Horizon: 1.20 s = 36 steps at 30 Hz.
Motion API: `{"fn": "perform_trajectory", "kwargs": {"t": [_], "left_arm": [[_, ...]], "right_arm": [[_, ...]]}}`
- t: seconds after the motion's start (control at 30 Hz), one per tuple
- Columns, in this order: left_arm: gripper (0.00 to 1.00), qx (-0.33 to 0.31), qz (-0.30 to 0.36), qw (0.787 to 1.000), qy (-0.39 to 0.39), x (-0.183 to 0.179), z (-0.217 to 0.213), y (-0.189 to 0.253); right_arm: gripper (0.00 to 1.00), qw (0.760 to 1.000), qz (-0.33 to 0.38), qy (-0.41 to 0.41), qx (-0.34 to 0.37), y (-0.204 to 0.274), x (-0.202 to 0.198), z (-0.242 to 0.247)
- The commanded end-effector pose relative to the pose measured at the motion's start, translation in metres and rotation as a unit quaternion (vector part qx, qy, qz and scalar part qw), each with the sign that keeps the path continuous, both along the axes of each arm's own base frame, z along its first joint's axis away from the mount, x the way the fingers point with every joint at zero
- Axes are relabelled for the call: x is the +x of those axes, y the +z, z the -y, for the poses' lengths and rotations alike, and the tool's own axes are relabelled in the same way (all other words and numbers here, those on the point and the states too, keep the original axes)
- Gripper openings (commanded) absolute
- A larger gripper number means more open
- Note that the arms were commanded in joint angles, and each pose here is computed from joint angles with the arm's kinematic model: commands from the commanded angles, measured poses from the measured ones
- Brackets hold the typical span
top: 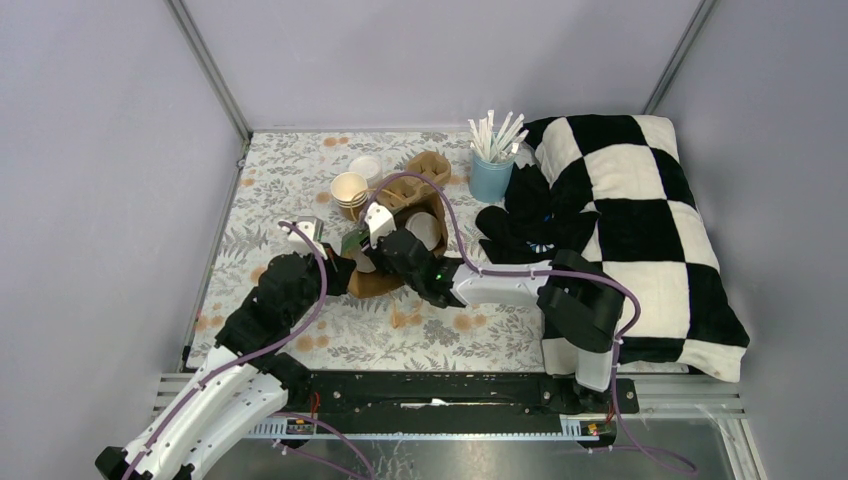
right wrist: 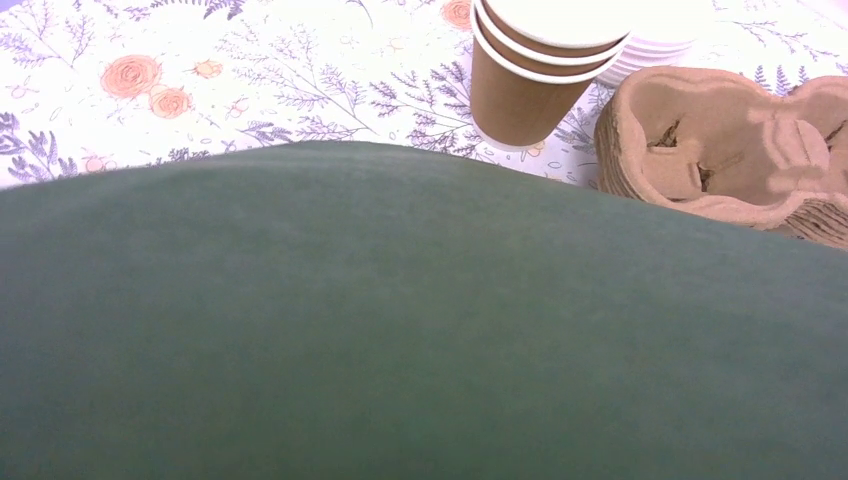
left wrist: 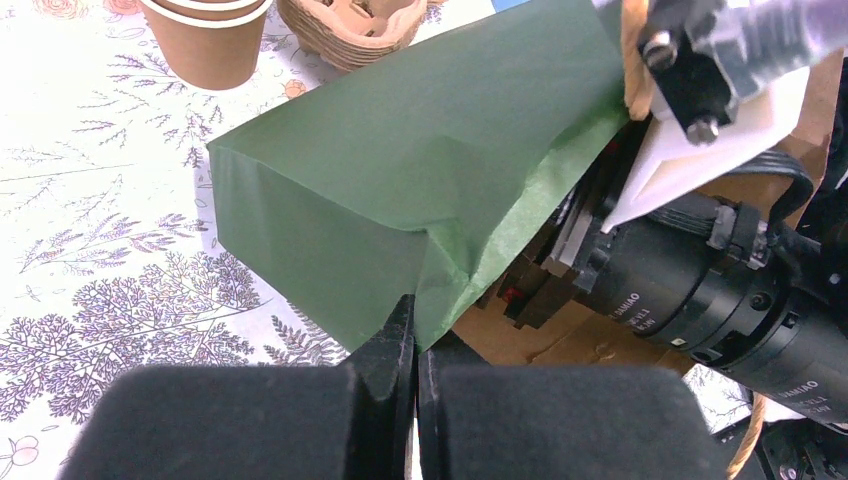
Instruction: Pack the takeout coffee
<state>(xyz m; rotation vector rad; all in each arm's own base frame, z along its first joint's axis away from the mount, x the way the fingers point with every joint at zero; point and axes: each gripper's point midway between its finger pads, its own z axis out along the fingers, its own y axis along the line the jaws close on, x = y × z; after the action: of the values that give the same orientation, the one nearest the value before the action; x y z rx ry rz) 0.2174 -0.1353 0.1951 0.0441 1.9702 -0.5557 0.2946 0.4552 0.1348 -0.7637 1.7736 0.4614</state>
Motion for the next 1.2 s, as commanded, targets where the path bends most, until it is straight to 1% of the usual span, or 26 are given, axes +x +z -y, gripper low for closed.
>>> {"fn": "perform_trajectory", "kwargs": {"t": [0.0,0.07,0.13,0.27,0.4,0.57,0.73,0.83,0.9,1.0,1.07,1.1,1.17], "left_arm": [[0.00,0.003,-0.003,1.000,0.008,0.000,-0.003,-0.003],[0.00,0.005,-0.009,1.000,0.013,0.001,-0.004,-0.005],[0.00,0.008,-0.012,1.000,0.018,0.001,-0.005,-0.008],[0.00,0.017,-0.018,0.999,0.030,0.003,-0.010,-0.011],[0.00,0.021,-0.019,0.999,0.034,0.003,-0.012,-0.012],[0.00,0.023,-0.025,0.999,0.029,0.003,-0.010,-0.014],[0.00,0.022,-0.027,0.999,0.023,0.003,-0.007,-0.015],[0.00,0.021,-0.028,0.999,0.022,0.003,-0.006,-0.015],[0.00,0.022,-0.026,0.999,0.022,0.003,-0.007,-0.014],[0.00,0.022,-0.024,0.999,0.024,0.003,-0.008,-0.014],[0.00,0.021,-0.025,0.999,0.025,0.003,-0.008,-0.013],[0.00,0.021,-0.024,0.999,0.025,0.003,-0.008,-0.013],[0.00,0.020,-0.024,0.999,0.024,0.003,-0.007,-0.013]], "right_arm": [[0.26,0.999,0.010,0.021,0.029,0.021,-0.006,0.002],[0.15,0.999,0.009,0.029,0.033,0.025,-0.008,0.004],[0.08,0.999,0.009,0.032,0.037,0.029,-0.009,0.006],[0.00,0.998,-0.003,0.028,0.064,0.036,-0.009,0.011],[0.00,0.994,-0.017,0.043,0.099,0.046,-0.014,0.015],[0.00,0.984,-0.062,0.080,0.149,0.043,-0.020,0.017],[0.00,0.975,-0.097,0.104,0.172,0.037,-0.020,0.014],[0.00,0.970,-0.131,0.110,0.171,0.026,-0.018,0.010],[0.00,0.967,-0.145,0.100,0.186,0.023,-0.014,0.013],[0.00,0.969,-0.156,0.079,0.176,0.015,-0.008,0.016],[0.05,0.974,-0.157,0.046,0.158,0.008,0.001,0.022],[0.06,0.977,-0.153,0.027,0.142,0.004,0.008,0.026],[0.13,0.983,-0.144,-0.027,0.107,-0.003,0.023,0.037]]}}
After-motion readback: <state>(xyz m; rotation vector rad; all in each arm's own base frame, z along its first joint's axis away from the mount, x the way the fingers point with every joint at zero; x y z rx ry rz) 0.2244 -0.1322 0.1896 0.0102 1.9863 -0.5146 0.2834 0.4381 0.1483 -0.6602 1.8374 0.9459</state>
